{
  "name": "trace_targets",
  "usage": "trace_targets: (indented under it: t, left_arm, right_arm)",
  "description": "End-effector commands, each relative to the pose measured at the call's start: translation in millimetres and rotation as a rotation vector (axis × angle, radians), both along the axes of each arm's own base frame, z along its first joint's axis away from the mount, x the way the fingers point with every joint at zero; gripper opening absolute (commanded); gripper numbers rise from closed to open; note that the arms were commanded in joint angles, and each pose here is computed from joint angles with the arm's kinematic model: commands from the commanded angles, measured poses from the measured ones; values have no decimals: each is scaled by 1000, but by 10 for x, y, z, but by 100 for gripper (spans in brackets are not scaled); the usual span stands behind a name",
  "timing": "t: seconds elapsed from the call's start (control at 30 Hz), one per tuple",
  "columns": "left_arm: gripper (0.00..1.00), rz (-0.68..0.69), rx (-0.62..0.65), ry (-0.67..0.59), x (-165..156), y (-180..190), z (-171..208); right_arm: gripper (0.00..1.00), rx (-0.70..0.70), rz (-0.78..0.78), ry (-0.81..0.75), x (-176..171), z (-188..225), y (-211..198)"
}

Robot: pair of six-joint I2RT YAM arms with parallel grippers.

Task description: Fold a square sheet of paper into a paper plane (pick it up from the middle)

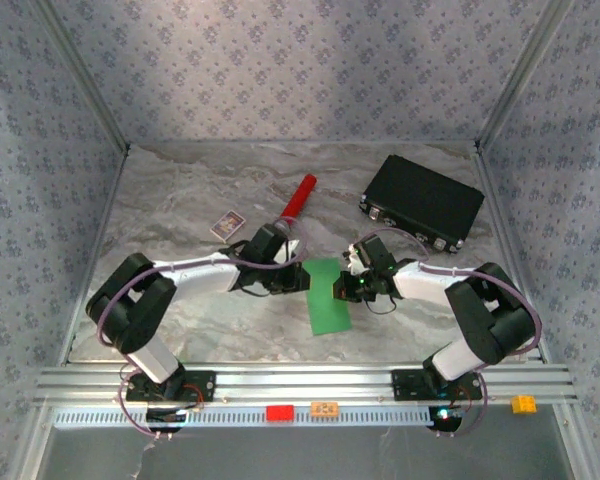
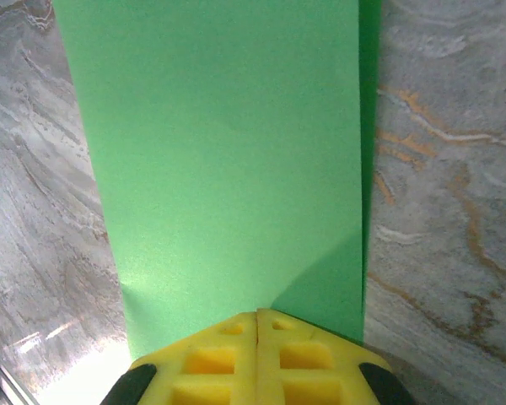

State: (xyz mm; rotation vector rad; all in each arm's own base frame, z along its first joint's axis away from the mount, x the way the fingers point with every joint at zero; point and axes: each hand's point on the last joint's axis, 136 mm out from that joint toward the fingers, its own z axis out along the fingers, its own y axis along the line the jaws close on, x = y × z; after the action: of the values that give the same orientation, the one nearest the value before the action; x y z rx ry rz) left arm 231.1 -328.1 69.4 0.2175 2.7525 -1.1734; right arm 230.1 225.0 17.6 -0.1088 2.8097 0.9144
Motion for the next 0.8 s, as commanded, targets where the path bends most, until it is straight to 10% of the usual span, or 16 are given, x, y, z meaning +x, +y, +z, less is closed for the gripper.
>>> trace_targets:
  t: [0.0, 0.77]
  left_arm:
    - [12, -1, -15, -19, 194, -54, 4]
    - [11, 1, -49, 32, 365, -190, -358]
  right_arm:
    - [0, -106, -5, 106, -234, -212, -227]
    - [0, -127, -31, 118, -240, -268, -274]
